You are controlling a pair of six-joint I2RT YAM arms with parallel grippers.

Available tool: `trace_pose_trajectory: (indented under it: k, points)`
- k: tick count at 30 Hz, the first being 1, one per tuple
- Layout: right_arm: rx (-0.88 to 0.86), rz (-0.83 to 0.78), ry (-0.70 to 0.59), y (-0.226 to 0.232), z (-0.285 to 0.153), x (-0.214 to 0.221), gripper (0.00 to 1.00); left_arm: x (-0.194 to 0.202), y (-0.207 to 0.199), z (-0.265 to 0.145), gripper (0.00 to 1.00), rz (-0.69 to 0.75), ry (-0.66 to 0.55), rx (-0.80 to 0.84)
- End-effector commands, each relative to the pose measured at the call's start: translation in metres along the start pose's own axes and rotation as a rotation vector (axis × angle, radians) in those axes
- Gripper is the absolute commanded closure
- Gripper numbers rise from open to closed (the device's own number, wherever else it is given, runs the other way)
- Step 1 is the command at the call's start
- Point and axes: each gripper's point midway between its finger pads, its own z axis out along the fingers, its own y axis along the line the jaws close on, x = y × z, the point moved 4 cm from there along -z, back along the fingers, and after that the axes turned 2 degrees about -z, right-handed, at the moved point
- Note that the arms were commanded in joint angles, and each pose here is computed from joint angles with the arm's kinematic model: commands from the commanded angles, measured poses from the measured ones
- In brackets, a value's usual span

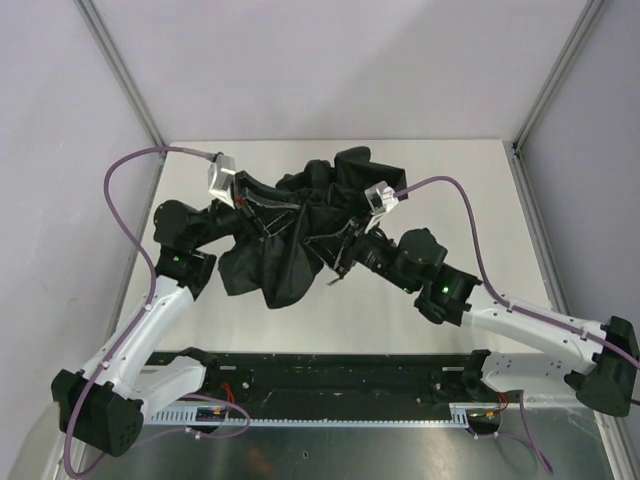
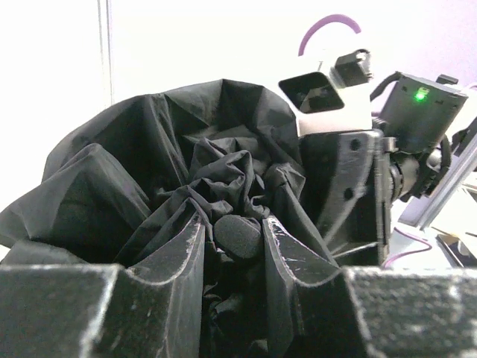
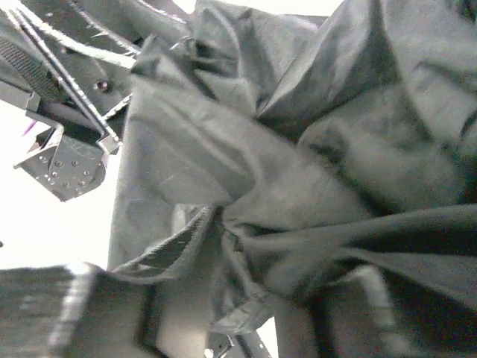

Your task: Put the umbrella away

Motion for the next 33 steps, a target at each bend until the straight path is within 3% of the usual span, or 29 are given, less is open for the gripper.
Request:
trace_pose_trajectory:
  k: [1,4,7,9,13,17,25,33]
  points:
    - [0.176,-0.041,-0.046,-0.022,-0.024,-0.019,0.48,-0.03,-0.044,-0.001,1.0,0.116,-0.092,0.114]
    - [0.161,-0.024,0.065,-0.023,-0.057,-0.007,0.21,-0.029,-0.041,-0.003,1.0,0.139,-0.104,0.095]
    - [0.124,-0.028,0.163,-0.022,-0.095,0.002,0.06,-0.031,-0.037,-0.003,1.0,0.177,-0.111,0.078]
    - [0.12,-0.032,0.166,-0.025,-0.119,-0.005,0.02,-0.031,-0.035,-0.006,1.0,0.196,-0.101,0.08]
    - [0.165,0.038,0.126,-0.041,-0.145,-0.034,0.01,-0.03,-0.037,-0.011,1.0,0.249,-0.07,0.109]
    - [0.052,0.205,0.103,-0.044,-0.147,-0.065,0.01,-0.026,-0.037,-0.016,1.0,0.301,-0.079,0.094]
    - [-0.093,0.302,0.021,-0.035,-0.153,-0.108,0.01,-0.027,-0.028,-0.017,1.0,0.327,-0.099,0.044]
    - [-0.203,0.377,-0.019,-0.017,-0.13,-0.121,0.14,-0.031,-0.024,-0.016,1.0,0.332,-0.112,0.02]
